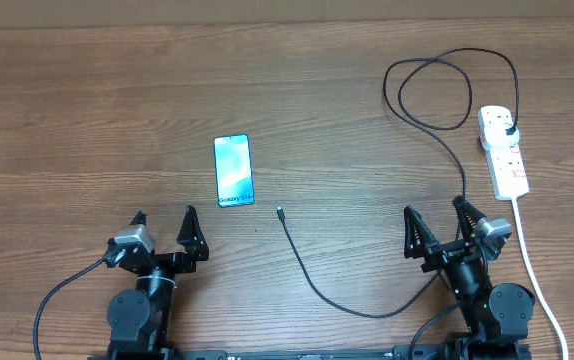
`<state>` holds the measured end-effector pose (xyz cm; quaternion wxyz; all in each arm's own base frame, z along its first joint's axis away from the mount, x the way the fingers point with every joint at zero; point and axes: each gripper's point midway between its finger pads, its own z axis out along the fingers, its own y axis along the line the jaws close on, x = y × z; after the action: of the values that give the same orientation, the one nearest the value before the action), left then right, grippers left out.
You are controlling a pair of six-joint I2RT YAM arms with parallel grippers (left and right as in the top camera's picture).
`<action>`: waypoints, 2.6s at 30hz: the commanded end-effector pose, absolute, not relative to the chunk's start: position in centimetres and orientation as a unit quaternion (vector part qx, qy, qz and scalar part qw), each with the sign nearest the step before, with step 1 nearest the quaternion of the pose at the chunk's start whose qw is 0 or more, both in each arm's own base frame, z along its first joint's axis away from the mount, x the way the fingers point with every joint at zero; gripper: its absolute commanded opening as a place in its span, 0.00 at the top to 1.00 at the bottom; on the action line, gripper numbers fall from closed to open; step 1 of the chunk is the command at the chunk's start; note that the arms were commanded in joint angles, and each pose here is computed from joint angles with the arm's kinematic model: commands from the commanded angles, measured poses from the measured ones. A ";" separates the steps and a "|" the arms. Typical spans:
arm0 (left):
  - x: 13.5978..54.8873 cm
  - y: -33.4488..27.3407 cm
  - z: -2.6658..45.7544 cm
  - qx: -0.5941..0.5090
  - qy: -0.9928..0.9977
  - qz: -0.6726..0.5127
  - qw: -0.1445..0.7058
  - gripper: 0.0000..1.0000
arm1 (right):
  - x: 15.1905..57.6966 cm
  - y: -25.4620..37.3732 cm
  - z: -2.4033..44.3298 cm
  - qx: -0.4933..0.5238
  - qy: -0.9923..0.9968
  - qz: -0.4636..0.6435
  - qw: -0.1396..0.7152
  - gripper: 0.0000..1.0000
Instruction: Plug charger to phone and switch on socket
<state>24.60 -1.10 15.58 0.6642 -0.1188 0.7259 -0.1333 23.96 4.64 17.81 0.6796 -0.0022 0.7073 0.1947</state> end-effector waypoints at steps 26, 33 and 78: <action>24.6 -1.2 15.6 -0.111 0.725 -0.131 0.667 0.01 | 24.0 4.6 17.6 -0.002 0.707 0.190 0.681 0.00; 24.6 -1.2 15.6 -0.111 0.725 -0.131 0.667 0.01 | 24.0 4.6 17.6 -0.002 0.707 0.190 0.681 0.00; 26.0 -3.8 24.3 -0.012 0.830 -0.116 0.545 0.00 | 24.0 4.6 17.6 -0.002 0.707 0.190 0.681 0.00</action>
<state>24.74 -4.22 22.52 0.5581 -0.0213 0.8168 -0.1443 23.96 4.64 17.78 0.6791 -0.0020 0.7078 0.1947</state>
